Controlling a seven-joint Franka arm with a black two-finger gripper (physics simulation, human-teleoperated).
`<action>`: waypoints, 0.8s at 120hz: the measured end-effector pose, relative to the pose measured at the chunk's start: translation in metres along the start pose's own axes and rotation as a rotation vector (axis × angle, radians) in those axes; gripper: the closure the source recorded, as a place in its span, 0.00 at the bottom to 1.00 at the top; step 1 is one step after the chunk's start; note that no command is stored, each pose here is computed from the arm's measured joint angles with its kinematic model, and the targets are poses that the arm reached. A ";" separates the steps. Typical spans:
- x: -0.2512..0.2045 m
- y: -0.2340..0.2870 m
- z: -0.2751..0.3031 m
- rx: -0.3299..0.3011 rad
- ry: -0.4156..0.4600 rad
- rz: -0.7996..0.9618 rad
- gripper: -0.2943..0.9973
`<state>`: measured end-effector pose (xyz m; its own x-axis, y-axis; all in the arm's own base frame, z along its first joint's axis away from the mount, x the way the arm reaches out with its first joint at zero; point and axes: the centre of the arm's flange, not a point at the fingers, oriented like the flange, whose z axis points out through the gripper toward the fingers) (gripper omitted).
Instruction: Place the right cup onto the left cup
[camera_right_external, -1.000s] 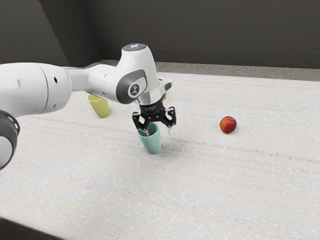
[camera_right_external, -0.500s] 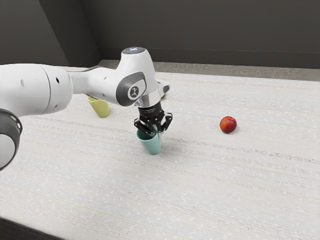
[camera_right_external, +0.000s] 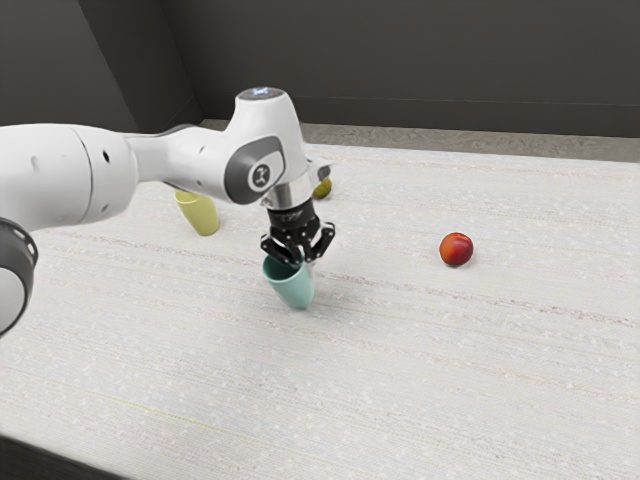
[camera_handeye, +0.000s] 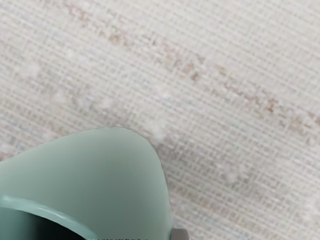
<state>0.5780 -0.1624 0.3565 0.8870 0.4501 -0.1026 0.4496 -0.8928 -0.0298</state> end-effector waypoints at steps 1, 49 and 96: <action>0.000 -0.001 -0.001 0.000 0.000 -0.001 0.83; 0.082 -0.117 -0.109 0.000 0.055 -0.199 0.84; 0.183 -0.174 -0.141 0.026 0.050 -0.271 0.84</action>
<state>0.6771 0.0777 0.4828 0.7392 0.6723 -0.0383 0.6688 -0.7396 -0.0754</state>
